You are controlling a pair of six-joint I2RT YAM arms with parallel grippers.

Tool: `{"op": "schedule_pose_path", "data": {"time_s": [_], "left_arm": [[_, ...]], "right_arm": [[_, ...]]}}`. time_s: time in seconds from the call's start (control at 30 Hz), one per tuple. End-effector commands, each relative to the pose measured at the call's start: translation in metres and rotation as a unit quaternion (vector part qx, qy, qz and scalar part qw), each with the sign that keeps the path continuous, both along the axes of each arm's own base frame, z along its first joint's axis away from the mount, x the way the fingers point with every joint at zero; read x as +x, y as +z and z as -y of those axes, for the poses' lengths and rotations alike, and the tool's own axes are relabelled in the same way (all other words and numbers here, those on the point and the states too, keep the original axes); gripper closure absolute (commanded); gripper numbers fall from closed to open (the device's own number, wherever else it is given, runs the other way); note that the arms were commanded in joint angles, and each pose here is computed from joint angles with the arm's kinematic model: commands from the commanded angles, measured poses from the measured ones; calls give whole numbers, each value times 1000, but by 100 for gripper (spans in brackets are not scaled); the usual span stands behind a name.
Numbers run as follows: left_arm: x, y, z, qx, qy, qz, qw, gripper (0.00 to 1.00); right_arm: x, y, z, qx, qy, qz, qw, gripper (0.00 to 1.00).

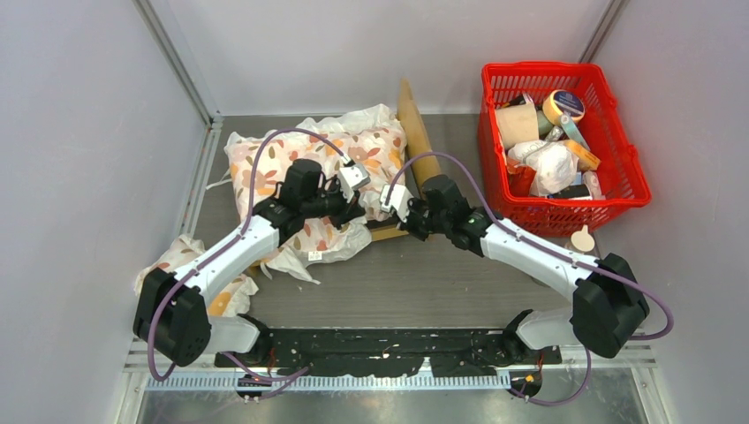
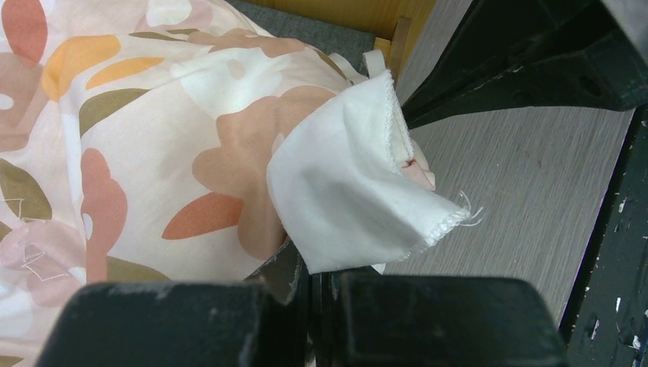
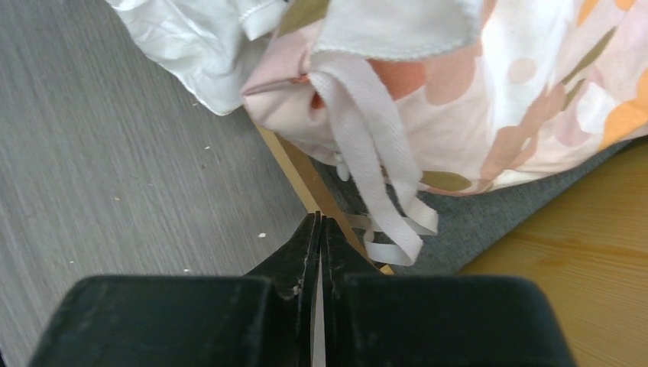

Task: Set up the pet bed
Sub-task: Cross the ropes on the bed frame.

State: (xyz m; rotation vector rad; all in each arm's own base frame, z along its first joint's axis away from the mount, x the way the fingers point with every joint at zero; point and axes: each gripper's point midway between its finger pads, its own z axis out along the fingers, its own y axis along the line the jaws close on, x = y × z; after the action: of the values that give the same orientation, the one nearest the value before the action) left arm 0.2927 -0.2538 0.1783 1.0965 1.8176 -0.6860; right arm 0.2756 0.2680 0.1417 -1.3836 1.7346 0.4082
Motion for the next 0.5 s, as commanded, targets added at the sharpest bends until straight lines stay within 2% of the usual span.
{"op": "schedule_pose_path", "data": {"time_s": [0.0, 0.07, 0.13, 0.23, 0.37, 0.47], "left_arm": [[4, 9, -6, -2, 17, 11, 1000, 100], [5, 14, -5, -5, 18, 14, 1000, 100], [6, 20, -4, -9, 19, 16, 1000, 100], [4, 24, -3, -11, 12, 15, 1000, 100], [1, 14, -7, 1, 9, 17, 1000, 100], [2, 11, -8, 9, 12, 11, 1000, 100]], "right_arm": [[19, 37, -7, 39, -37, 42, 998, 78], [20, 46, -5, 46, -45, 49, 997, 64], [22, 52, 0, 47, -57, 57, 996, 55], [21, 55, 8, 42, -81, 51, 995, 54], [12, 60, 6, 86, -90, 38, 991, 55], [15, 58, 9, 83, -99, 46, 991, 54]]}}
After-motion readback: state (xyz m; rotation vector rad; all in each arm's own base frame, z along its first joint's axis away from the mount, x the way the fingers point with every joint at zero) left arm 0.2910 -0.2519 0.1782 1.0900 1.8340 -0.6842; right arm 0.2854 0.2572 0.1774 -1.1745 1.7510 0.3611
